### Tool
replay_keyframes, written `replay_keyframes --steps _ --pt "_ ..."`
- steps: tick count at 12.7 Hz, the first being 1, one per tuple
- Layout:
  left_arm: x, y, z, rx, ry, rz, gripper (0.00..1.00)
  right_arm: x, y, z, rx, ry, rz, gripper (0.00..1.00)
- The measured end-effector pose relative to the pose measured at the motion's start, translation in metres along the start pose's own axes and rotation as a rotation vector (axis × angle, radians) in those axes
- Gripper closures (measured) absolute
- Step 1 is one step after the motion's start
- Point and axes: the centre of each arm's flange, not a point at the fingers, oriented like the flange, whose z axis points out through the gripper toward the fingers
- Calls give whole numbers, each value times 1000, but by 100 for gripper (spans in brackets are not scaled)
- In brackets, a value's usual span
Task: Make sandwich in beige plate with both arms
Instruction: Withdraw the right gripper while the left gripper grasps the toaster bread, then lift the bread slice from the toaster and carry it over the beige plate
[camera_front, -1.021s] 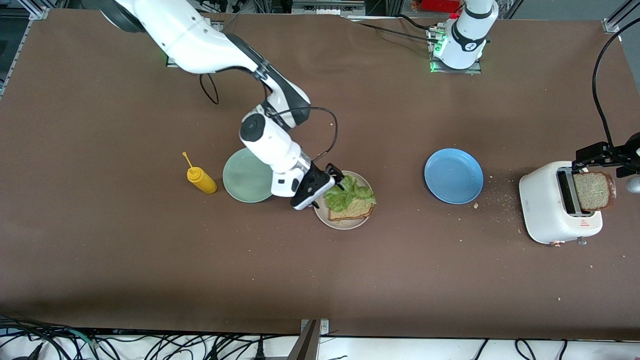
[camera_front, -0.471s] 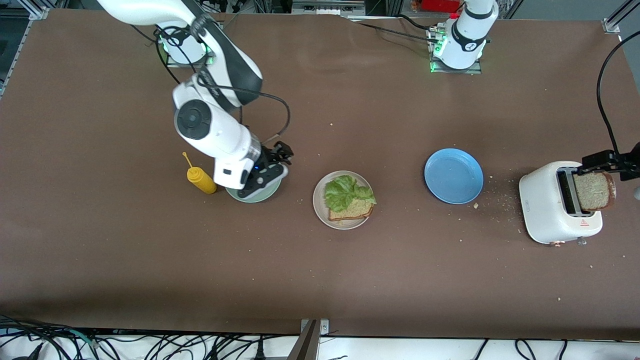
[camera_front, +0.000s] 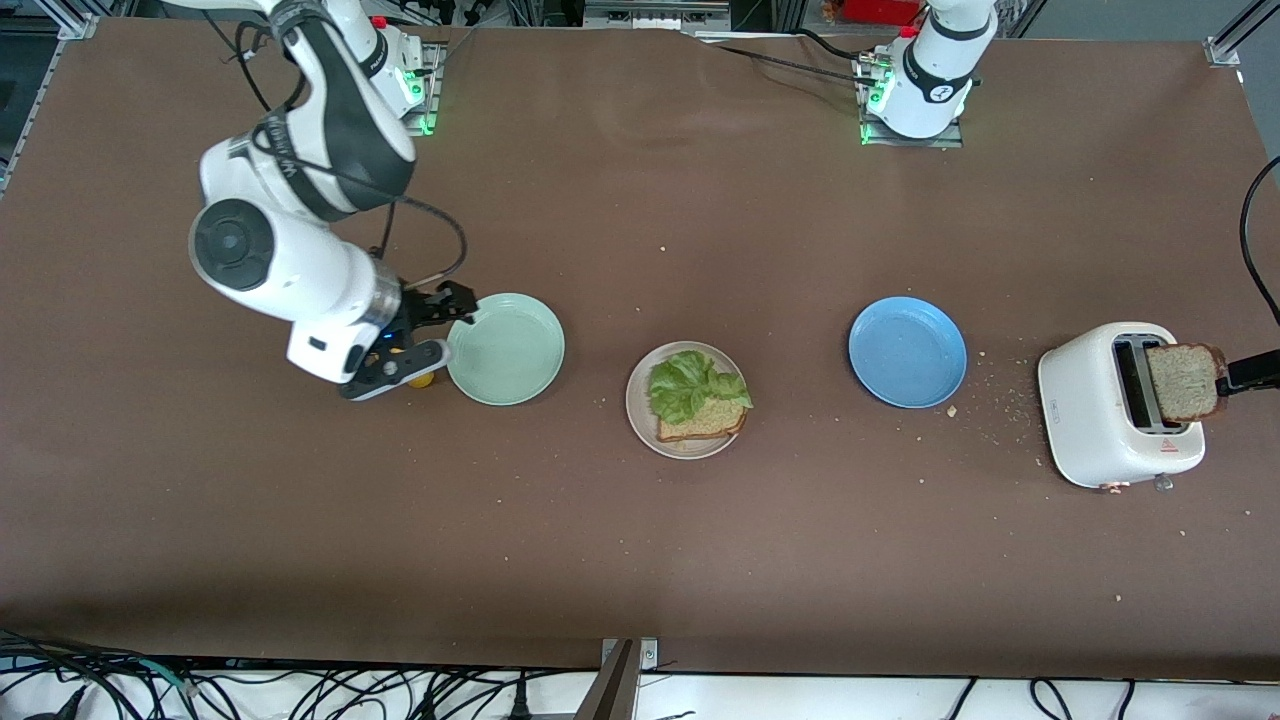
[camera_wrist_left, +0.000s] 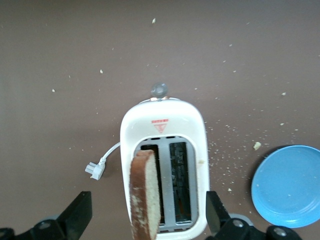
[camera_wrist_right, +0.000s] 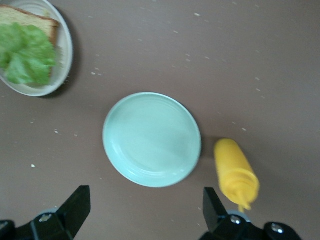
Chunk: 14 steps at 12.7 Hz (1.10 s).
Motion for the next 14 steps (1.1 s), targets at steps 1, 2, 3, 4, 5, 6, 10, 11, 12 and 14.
replay_keyframes --steps 1,2,3,4,5,6,10,11,12,14 --pt "-1 -11 18 -14 -20 -15 0 -4 24 -6 -8 -7 16 0" --pt "-3 -19 36 -28 -42 -25 1 -8 47 -14 -16 -5 30 0" --pt "-5 -22 51 -39 -63 -30 4 -14 65 -24 -23 -5 46 0" --pt "-7 -21 62 -49 -81 -30 16 -22 79 -35 -29 -7 62 0" --pt "-8 -18 70 -57 -97 -27 29 -29 88 -46 -41 -7 75 0" --pt "-9 -16 76 -62 -108 -24 42 -36 94 -57 -69 -4 81 0" --pt "-12 -18 77 -64 -111 -29 85 -63 100 -104 -154 13 100 0" --pt "-12 -18 74 -63 -110 -29 88 -74 99 -120 -165 23 110 0" --pt "-12 -17 69 -60 -105 -27 88 -82 100 -132 -172 31 121 0" --pt "-12 -12 48 -48 -83 -20 90 -98 104 -148 -171 21 141 0"
